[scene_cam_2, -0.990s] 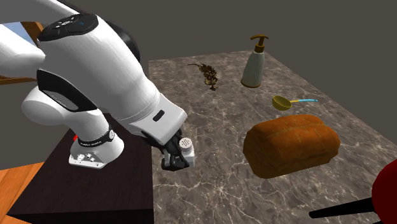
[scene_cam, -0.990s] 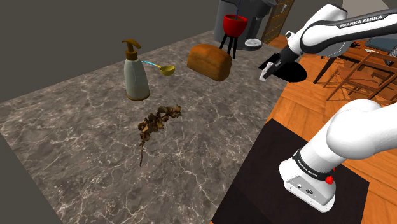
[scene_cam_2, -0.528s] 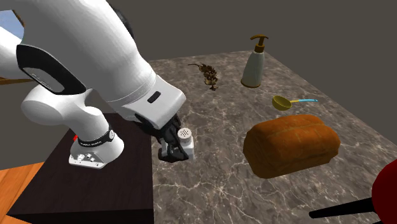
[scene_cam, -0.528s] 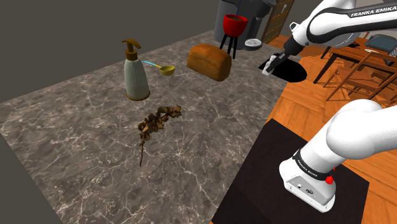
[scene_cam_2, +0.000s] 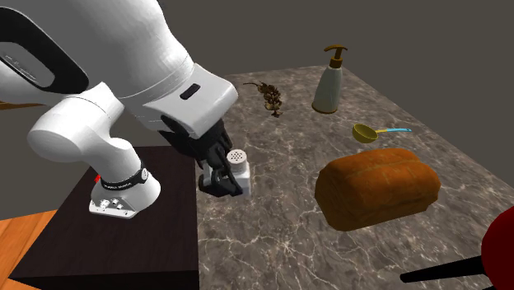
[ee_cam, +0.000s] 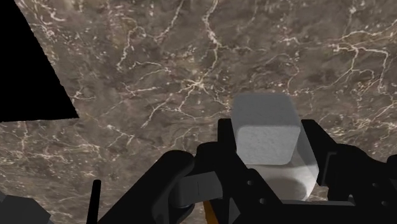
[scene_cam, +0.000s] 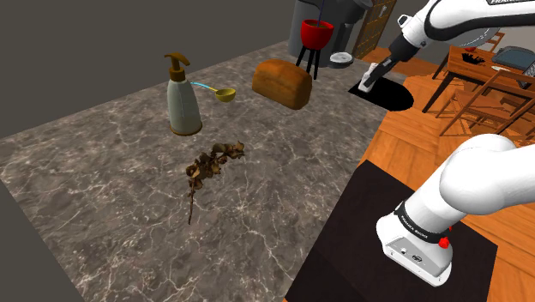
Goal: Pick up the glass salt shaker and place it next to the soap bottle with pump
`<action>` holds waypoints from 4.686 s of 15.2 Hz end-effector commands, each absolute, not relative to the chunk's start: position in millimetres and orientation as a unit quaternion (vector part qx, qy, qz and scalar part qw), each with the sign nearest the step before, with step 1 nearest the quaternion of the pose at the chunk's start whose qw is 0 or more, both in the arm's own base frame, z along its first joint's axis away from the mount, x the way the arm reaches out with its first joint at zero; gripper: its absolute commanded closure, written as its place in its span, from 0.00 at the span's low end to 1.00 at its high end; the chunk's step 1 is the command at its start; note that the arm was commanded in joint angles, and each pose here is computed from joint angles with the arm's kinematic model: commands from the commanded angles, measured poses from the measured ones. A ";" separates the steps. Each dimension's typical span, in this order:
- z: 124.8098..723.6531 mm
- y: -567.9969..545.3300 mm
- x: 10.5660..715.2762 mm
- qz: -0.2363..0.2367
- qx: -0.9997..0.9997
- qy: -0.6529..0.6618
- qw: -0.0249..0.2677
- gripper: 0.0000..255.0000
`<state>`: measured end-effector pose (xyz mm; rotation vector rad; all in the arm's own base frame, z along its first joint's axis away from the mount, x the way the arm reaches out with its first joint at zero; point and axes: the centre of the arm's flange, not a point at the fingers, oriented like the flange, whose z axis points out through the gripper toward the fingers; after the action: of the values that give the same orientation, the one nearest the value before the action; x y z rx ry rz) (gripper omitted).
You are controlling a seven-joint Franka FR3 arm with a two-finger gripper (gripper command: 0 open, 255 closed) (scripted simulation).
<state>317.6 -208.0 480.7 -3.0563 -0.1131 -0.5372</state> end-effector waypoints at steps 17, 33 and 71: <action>577.0 -207.3 317.6 -0.173 -0.984 -0.036 0.018 1.00; 641.0 -173.4 338.1 -0.173 -0.984 -0.036 0.018 1.00; 630.9 235.7 585.6 -0.173 -0.984 -0.036 0.018 1.00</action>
<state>584.7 231.1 635.8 -3.0567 -0.1147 -0.5357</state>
